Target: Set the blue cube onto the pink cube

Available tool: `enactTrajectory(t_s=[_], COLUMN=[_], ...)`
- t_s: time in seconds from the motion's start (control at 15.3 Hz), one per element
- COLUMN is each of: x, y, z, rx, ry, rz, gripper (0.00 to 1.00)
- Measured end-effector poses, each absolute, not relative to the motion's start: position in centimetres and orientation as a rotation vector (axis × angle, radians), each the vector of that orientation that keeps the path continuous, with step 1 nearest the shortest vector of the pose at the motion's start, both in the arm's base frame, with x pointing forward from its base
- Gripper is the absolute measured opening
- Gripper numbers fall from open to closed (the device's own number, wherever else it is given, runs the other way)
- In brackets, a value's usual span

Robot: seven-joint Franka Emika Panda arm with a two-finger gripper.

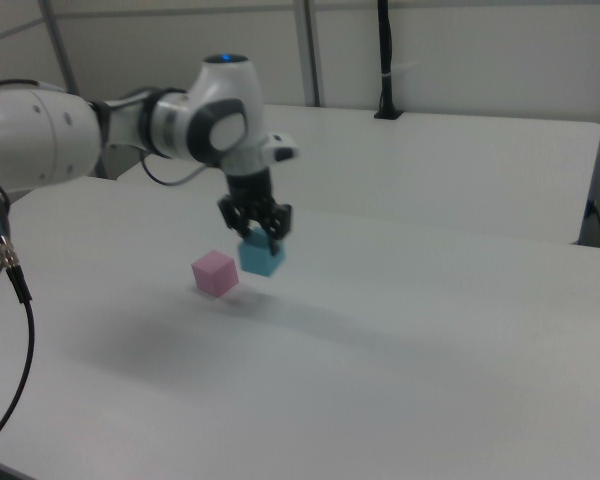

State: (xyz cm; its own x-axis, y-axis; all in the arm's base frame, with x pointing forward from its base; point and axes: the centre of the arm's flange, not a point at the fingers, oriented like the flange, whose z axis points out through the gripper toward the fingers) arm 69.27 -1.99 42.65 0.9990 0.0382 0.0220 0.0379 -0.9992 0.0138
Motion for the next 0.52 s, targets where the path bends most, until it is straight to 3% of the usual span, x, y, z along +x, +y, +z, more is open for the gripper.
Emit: enactTrajectory(t_s=[0.33, 0.52], x=[68.7, 68.7], y=[11.0, 13.9], z=[42.6, 41.3], rx=[3.132, 3.117], ry=[0.028, 0.012], rz=[0.032, 0.056], gripper=[0.56, 0.56])
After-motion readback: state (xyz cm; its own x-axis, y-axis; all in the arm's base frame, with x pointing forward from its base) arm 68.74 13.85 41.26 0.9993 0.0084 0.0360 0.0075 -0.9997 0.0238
